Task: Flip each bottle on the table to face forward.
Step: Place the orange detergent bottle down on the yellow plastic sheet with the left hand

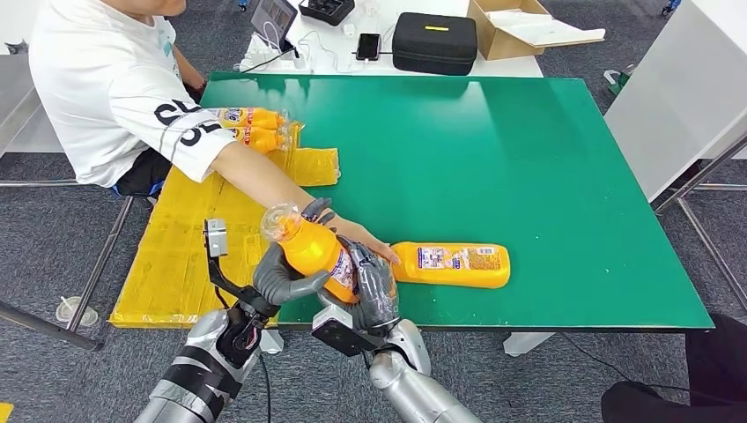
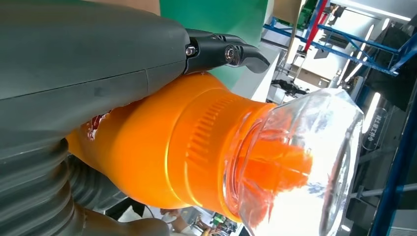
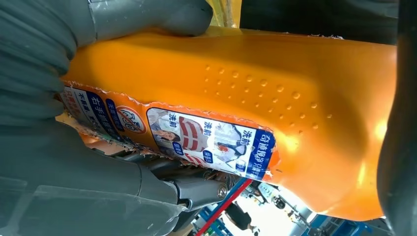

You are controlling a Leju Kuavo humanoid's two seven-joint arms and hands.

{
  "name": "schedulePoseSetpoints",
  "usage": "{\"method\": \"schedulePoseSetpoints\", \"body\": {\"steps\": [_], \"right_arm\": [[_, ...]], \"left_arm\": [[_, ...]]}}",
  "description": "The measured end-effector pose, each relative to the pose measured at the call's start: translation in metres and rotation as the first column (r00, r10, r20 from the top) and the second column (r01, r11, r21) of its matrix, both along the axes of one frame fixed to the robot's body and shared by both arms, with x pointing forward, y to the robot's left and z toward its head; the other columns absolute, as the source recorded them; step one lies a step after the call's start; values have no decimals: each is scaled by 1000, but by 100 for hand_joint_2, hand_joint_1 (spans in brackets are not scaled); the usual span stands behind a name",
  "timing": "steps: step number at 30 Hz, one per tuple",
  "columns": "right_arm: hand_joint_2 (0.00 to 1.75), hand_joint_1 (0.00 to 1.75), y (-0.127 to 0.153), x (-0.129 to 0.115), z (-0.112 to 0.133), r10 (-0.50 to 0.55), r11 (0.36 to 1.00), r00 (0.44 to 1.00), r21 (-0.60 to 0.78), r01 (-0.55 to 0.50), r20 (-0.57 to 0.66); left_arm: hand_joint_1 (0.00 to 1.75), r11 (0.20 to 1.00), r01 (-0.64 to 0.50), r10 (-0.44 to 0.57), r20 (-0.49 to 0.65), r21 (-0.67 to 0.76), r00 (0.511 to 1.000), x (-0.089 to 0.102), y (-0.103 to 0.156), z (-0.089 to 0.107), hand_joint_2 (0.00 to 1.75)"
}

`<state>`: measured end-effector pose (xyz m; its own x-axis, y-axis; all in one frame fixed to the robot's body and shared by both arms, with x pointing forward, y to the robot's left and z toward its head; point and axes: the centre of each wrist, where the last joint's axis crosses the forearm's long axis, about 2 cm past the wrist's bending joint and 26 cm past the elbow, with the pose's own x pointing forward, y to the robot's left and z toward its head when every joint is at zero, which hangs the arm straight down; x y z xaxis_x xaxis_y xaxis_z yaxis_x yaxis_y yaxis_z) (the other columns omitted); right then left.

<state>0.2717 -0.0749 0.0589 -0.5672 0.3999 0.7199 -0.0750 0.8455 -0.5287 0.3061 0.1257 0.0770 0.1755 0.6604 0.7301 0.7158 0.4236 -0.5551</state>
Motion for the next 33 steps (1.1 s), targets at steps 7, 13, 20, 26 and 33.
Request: {"method": "schedulePoseSetpoints", "body": {"steps": [7,13,20,26,33], "right_arm": [[175,172,7,-3,-1,19,1000,1000,-4,-19,-9],[175,172,8,-5,-2,12,1000,1000,13,-12,-29],[175,171,9,-5,-2,8,1000,999,23,-8,-36],[175,125,12,-6,0,11,1000,999,29,-10,-36],[175,0,15,-6,1,22,1000,1000,10,-22,-20]], "left_arm": [[78,995,-54,53,11,84,999,1,-1,-2,175],[175,990,-68,64,31,123,997,1,-2,-3,175],[175,991,-68,66,26,119,998,1,-2,-3,175],[175,995,-65,65,-2,78,998,2,0,-2,175],[175,997,-69,70,-51,19,996,5,2,0,175]]}}
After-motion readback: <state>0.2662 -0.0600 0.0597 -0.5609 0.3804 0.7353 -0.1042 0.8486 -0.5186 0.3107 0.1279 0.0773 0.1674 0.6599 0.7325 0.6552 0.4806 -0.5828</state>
